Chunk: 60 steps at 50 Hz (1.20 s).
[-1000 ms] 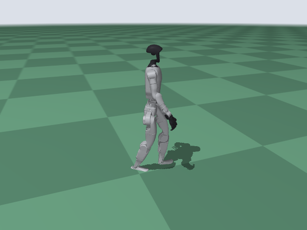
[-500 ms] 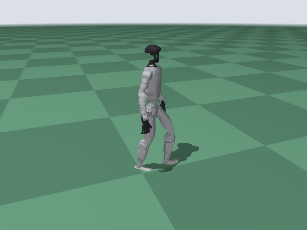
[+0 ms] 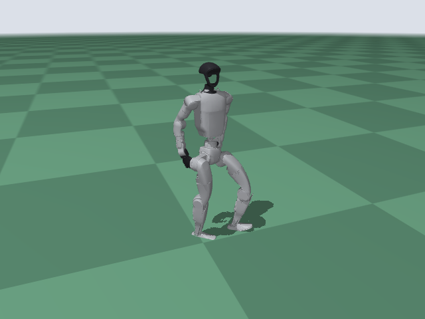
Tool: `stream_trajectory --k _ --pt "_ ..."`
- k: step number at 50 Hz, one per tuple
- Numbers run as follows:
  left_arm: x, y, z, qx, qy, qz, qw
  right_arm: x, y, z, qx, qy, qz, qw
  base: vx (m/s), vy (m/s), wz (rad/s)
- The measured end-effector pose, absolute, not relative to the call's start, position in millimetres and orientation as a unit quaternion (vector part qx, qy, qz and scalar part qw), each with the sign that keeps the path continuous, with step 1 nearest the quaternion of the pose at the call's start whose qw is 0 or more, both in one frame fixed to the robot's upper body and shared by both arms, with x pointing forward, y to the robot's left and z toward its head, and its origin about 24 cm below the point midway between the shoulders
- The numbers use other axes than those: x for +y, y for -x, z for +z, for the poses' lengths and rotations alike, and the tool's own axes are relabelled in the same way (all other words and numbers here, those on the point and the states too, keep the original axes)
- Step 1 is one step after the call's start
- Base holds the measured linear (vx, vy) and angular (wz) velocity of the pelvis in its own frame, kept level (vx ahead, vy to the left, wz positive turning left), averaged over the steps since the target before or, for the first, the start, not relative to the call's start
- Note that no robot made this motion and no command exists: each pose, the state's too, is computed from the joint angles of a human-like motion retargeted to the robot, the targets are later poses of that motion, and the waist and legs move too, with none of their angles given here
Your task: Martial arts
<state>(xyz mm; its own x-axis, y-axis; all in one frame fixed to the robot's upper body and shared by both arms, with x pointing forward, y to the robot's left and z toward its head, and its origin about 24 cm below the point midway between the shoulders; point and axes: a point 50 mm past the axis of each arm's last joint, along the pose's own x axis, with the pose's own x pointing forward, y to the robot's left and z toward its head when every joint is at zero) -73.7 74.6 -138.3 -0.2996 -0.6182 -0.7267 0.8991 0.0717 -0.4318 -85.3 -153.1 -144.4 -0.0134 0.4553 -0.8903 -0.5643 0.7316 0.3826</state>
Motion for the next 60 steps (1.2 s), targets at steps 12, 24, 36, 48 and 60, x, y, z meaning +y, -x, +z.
stream_trajectory --k 12,24,36,48,60 --pt "61.1 79.5 -119.0 0.401 -0.118 -0.73 0.54 -138.0 50.7 -132.5 0.518 0.112 0.488 0.694 -0.16 0.06 -1.44" --pt "98.0 70.7 -109.4 0.401 -0.134 -0.679 0.6 -143.6 6.6 -127.3 0.448 0.206 0.471 0.731 -0.43 0.22 -1.2" --pt "112.4 56.3 -102.1 0.416 -0.125 -0.54 0.721 -136.6 6.5 -124.4 0.447 0.173 0.372 0.795 -0.54 0.11 -0.41" --pt "139.3 37.8 -96.9 0.437 -0.132 -0.424 0.782 -145.3 16.8 -123.1 0.458 0.186 0.293 0.818 -0.43 -0.03 0.5" --pt "152.7 4.5 -95.9 0.412 -0.129 -0.3 0.851 -173.8 -1.7 -119.3 0.39 0.341 0.283 0.807 -0.49 -0.12 0.17"
